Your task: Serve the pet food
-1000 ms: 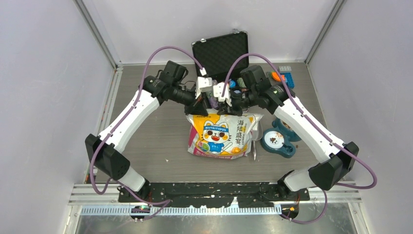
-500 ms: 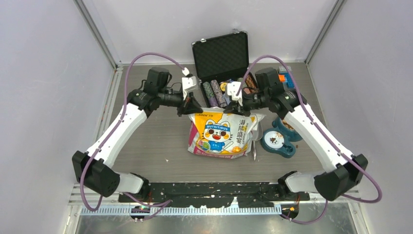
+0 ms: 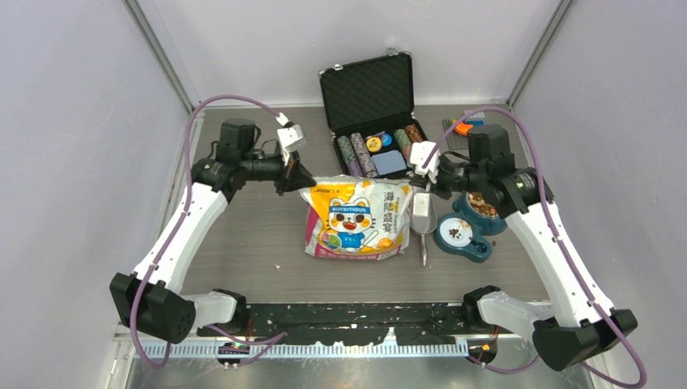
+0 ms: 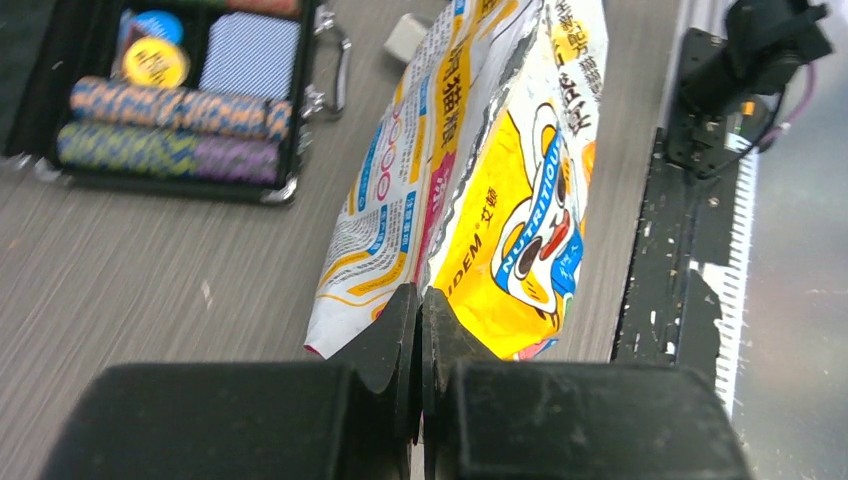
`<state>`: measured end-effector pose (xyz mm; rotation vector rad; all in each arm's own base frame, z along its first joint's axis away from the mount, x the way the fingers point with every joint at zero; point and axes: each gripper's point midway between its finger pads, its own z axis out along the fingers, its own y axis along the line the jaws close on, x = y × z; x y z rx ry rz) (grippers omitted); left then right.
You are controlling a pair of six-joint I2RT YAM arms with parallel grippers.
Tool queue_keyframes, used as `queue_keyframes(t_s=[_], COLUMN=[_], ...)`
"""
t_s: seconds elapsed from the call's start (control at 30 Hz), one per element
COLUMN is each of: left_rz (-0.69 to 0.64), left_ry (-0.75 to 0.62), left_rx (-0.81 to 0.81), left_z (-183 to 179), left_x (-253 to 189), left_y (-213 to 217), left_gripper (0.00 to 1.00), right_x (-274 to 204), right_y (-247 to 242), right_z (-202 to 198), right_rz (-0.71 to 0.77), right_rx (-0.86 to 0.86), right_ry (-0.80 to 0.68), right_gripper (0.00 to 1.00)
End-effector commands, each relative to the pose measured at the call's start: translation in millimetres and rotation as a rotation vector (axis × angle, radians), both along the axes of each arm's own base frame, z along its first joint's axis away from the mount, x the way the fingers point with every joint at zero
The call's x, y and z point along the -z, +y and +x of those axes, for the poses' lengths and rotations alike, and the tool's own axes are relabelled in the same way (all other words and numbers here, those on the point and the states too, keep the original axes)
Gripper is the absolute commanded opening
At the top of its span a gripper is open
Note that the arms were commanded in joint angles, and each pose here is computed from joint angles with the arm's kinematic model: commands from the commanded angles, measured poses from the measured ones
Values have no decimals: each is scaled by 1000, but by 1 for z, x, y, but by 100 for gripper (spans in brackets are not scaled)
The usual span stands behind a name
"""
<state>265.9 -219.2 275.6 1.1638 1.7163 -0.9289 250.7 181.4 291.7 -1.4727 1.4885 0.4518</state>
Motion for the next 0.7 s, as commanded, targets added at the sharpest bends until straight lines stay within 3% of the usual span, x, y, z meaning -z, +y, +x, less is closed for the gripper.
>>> queue_keyframes(t_s=[0.0, 0.13, 0.27, 0.33, 0.5, 0.53, 0.6, 0.67], left_rz=[67, 58, 41, 34, 26, 24, 13, 4], left_ry=[-103, -107, -121, -125, -131, -132, -134, -141], left_rx=[-230, -219, -193, -187, -189, -188, -185, -184], left_z=[23, 20, 15, 13, 13, 13, 11, 9], left_x=[-16, -20, -23, -25, -28, -29, -32, -35], left_y=[49, 47, 45, 44, 44, 43, 42, 42], left_gripper=[0, 0, 0, 0, 0, 7, 37, 51], right_x=[27, 13, 0, -5, -8, -8, -8, -6], right_y=[-54, -48, -39, -31, -13, -10, -7, -4], right_z=[-5, -1, 4, 6, 16, 16, 19, 20], right_rz=[-184, -136, -71, -25, 58, 68, 79, 87], right_rx=[195, 192, 173, 153, 98, 83, 69, 57], right_ry=[57, 22, -39, -61, -84, -83, -77, -68], right_gripper=[10, 20, 43, 50, 58, 59, 60, 61])
